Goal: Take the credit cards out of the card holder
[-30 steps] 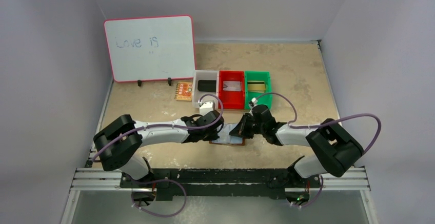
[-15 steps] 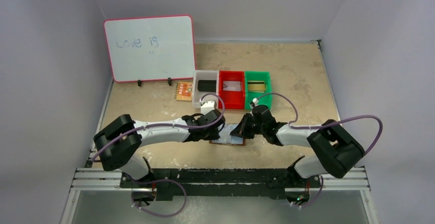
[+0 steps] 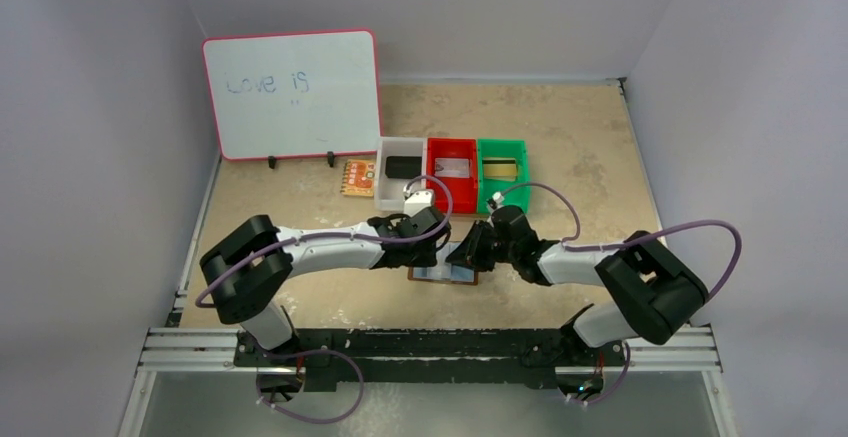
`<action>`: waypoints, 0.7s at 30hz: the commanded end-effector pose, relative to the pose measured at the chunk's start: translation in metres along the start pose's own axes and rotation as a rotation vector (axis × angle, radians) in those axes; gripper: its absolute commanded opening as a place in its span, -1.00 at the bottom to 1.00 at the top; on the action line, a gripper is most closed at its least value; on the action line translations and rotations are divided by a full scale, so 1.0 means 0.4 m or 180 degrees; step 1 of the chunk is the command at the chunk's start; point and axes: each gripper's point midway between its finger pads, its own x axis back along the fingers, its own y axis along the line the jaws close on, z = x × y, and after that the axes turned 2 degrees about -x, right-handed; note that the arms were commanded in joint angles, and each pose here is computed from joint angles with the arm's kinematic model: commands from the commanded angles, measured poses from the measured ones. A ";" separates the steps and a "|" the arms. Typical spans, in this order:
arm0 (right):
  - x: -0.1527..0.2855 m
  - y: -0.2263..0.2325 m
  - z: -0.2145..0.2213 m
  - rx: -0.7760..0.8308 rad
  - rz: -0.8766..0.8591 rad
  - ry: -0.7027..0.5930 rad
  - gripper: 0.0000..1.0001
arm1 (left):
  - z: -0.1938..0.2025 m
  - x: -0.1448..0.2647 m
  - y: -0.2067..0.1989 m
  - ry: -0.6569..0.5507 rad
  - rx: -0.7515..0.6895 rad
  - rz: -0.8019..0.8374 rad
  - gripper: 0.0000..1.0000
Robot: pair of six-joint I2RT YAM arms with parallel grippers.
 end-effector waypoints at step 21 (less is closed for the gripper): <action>0.004 -0.032 -0.004 -0.0135 0.0077 -0.0079 -1.00 | 0.071 -0.012 0.076 0.0131 -0.0030 -0.0254 -0.72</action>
